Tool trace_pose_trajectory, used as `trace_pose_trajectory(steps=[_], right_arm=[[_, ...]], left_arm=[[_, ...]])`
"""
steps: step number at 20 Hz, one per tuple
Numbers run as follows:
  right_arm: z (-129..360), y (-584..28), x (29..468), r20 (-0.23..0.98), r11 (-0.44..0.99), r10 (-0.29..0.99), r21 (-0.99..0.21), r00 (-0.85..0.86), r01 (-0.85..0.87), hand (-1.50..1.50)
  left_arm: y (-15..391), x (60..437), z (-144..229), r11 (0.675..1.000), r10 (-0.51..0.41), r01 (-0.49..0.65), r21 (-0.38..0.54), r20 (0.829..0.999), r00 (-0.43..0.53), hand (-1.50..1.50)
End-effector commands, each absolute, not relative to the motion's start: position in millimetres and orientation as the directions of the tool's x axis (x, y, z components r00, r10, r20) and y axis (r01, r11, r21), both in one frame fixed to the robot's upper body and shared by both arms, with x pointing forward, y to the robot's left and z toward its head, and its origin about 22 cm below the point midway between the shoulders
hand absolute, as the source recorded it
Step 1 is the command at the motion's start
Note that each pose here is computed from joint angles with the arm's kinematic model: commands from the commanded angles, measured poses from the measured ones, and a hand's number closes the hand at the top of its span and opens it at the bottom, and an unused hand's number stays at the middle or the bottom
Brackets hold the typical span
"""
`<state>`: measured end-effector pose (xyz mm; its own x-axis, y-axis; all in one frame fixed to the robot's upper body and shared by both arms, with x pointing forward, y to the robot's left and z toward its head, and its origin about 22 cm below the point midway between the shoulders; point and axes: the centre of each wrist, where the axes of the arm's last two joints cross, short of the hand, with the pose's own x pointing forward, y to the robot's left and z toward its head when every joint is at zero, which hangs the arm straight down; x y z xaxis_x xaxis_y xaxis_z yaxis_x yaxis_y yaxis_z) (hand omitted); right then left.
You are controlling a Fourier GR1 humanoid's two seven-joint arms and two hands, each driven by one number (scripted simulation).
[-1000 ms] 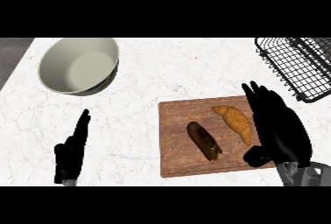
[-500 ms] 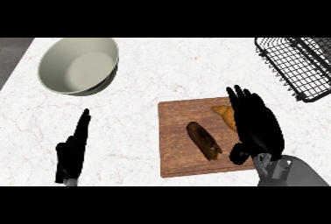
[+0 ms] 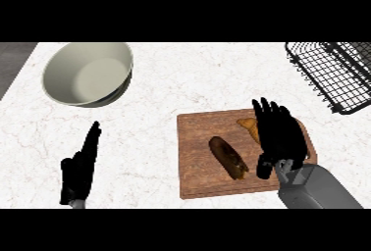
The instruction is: Pick the croissant from the cutting board and place it in the tiered basket
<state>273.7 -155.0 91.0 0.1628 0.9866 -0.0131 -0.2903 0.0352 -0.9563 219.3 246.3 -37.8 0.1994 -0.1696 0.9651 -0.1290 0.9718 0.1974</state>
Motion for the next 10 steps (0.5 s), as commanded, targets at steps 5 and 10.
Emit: trace_pose_trajectory(steps=[5, 10], right_arm=[[70, -160, 279, -0.062, 0.017, 0.976, -0.935, 0.209, -0.354, -1.50], [76, -159, 287, -0.077, 0.013, 0.973, -0.923, 0.220, -0.384, -1.50]], left_arm=[[256, 206, -67, 0.974, -0.157, -0.115, 0.193, 0.950, 0.269, 0.00], [238, 198, -65, 0.973, -0.150, -0.129, 0.190, 0.951, 0.270, 0.00]])
